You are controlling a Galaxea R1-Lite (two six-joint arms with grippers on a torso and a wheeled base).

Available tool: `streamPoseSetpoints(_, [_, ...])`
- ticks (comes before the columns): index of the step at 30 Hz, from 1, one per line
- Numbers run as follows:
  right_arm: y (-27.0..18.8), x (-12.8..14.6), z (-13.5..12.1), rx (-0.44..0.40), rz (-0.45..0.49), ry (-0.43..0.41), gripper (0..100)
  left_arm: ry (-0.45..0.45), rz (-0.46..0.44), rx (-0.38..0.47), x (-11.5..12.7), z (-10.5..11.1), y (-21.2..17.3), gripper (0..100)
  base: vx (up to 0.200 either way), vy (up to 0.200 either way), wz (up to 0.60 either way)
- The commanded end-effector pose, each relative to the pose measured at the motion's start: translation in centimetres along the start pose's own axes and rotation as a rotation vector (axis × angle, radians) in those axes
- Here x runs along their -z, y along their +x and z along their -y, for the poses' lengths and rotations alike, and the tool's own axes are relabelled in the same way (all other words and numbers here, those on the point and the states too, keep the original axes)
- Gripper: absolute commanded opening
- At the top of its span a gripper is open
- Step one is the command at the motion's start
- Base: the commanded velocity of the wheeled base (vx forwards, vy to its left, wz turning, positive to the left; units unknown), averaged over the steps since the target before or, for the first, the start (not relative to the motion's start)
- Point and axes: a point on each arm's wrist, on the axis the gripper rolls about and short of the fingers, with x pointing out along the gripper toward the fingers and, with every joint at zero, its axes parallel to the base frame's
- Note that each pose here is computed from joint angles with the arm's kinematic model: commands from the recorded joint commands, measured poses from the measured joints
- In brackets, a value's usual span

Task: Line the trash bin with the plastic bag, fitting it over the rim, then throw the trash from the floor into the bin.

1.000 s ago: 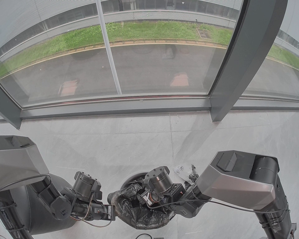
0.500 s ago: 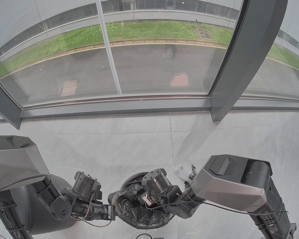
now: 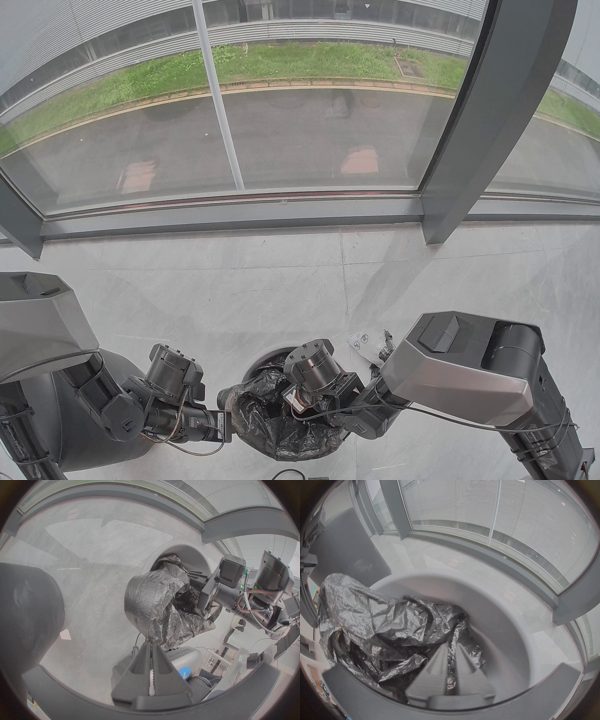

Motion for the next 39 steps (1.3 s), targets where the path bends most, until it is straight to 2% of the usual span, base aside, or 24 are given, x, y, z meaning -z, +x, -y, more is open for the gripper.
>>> streamPoseSetpoints(1, [-0.4,-0.6,0.2,0.012,0.015,0.006,0,-0.001,0.000,0.000,0.0,0.0,0.0,0,0.000,0.000,0.00])
streamPoseSetpoints(3, [-1.1,-1.2,0.5,0.038,0.031,0.015,0,-0.001,0.001,0.001,0.0,0.0,0.0,0,0.000,0.000,0.00])
streamPoseSetpoints(9, [-3.9,-2.6,1.3,0.036,0.059,0.023,0,0.000,0.003,0.005,-0.1,0.0,0.0,0,0.000,0.000,0.00])
streamPoseSetpoints(15, [-6.5,-2.8,2.2,0.106,0.055,0.028,0,-0.002,0.001,0.004,0.0,0.0,-0.1,0,0.000,0.000,0.00])
streamPoseSetpoints(21, [-9.0,-2.7,3.2,0.131,0.067,0.035,0,-0.009,0.005,0.010,-0.1,-0.1,-0.2,0,0.000,0.000,0.00])
streamPoseSetpoints(24, [-9.4,-2.7,3.4,0.146,0.069,0.038,0,-0.023,0.021,0.023,-0.4,-0.4,-0.4,0,0.000,0.000,0.00])
streamPoseSetpoints(25, [-9.5,-2.7,3.5,0.157,0.069,0.040,0,-0.032,0.044,0.066,-0.8,-0.7,-0.5,0,0.000,0.000,0.00])
streamPoseSetpoints(29, [-9.3,-2.8,3.9,0.166,0.070,0.047,0,-0.048,0.082,0.126,-1.1,-1.6,-1.0,0,0.000,0.000,0.00])
streamPoseSetpoints(39, [-9.0,-3.4,4.7,0.186,0.086,0.058,0,-0.069,0.105,0.120,-1.1,-2.5,-1.3,0,0.000,0.000,0.00])
